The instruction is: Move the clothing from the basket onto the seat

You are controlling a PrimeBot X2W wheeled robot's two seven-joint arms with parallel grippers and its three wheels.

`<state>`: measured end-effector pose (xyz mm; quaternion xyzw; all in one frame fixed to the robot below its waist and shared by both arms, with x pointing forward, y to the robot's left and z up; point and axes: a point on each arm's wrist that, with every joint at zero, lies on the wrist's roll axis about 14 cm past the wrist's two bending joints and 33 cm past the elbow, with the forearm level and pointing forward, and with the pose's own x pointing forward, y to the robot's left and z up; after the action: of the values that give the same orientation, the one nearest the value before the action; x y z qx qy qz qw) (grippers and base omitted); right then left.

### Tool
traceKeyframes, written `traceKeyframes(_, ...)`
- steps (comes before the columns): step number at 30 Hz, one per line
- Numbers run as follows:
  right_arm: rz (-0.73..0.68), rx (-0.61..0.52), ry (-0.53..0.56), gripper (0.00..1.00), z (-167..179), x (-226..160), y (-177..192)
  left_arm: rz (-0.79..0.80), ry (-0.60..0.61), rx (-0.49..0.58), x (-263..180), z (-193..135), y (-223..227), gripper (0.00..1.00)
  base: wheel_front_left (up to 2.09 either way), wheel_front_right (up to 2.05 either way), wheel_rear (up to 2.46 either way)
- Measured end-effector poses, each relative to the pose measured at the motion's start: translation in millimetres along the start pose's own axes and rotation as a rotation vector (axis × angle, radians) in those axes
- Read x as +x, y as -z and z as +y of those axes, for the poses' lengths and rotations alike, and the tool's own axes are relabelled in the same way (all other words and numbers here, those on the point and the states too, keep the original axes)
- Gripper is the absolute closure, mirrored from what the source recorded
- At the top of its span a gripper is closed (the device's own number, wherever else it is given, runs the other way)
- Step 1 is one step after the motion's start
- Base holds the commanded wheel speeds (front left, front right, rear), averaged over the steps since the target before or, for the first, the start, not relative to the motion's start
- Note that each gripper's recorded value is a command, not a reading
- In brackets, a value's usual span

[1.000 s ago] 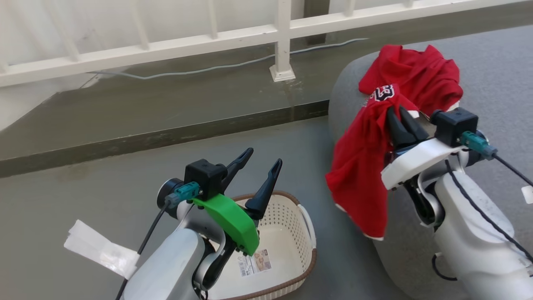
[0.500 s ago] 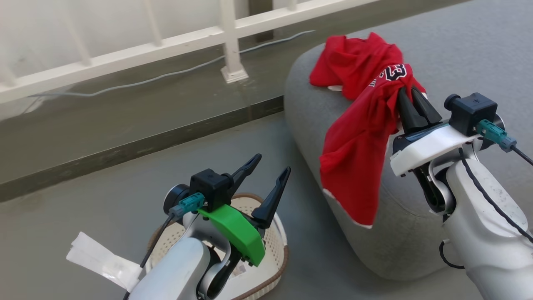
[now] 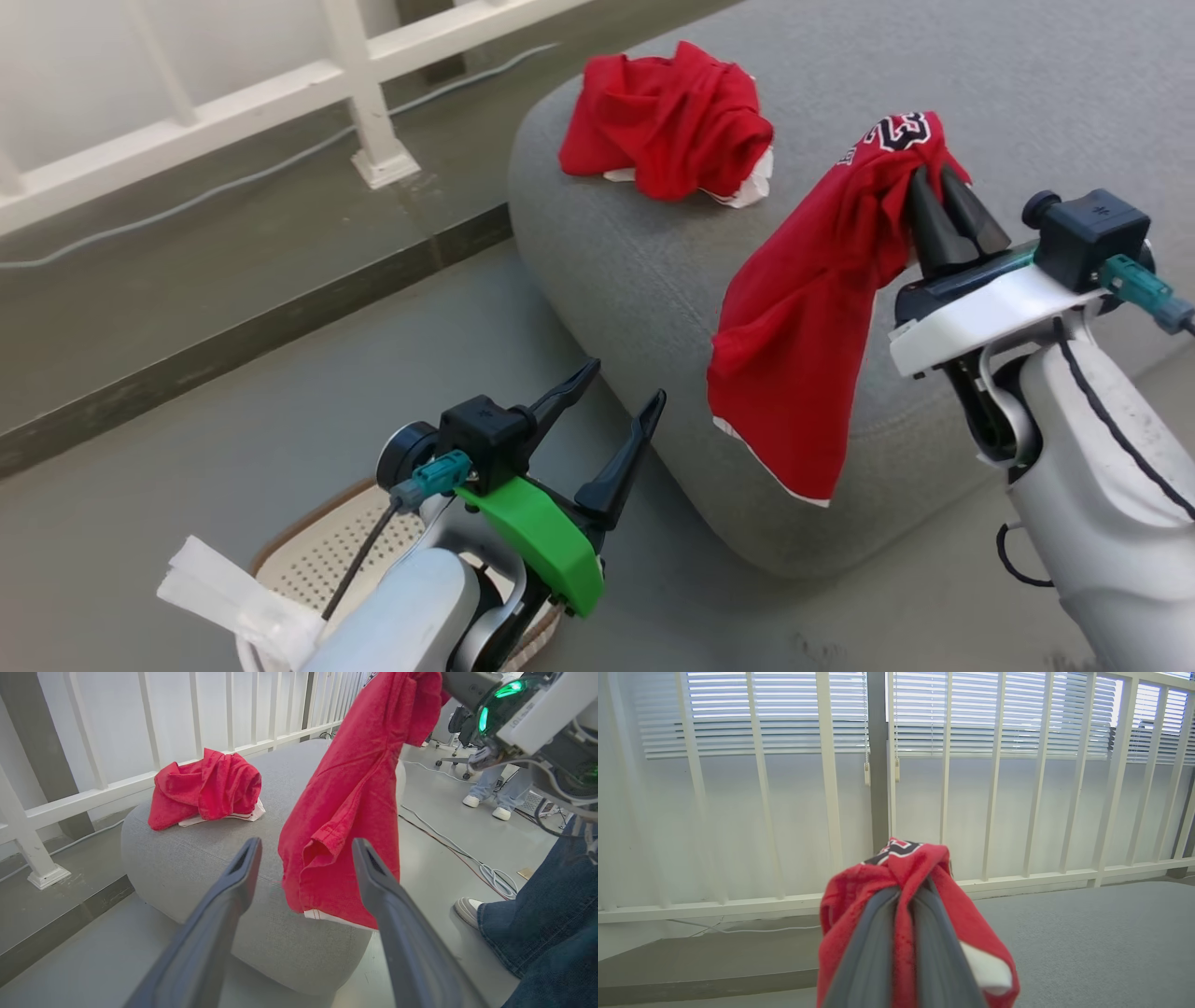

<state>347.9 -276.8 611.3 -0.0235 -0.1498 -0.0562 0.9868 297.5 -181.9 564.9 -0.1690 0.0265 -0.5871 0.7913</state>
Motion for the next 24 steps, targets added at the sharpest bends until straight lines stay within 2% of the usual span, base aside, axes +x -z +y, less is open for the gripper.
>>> traceKeyframes(6, -0.015, -0.043, 0.043, 1.0, -22.0, 8.3, -8.8, 0.014, 0.038, -0.018, 7.2, -3.4, 8.9, 0.0, 0.0, 0.0, 0.0)
traceKeyframes(16, -0.218, -0.168, 0.054, 1.0, -51.1, 90.9, -91.0, 0.048, 0.031, -0.063, 8.2, 22.7, 22.9, 0.0, 0.0, 0.0, 0.0)
traceKeyframes(24, -0.243, -0.251, 0.101, 1.0, -74.8, 145.6, -115.4, 0.036, 0.001, -0.049, 4.3, 50.8, 21.6, 0.0, 0.0, 0.0, 0.0)
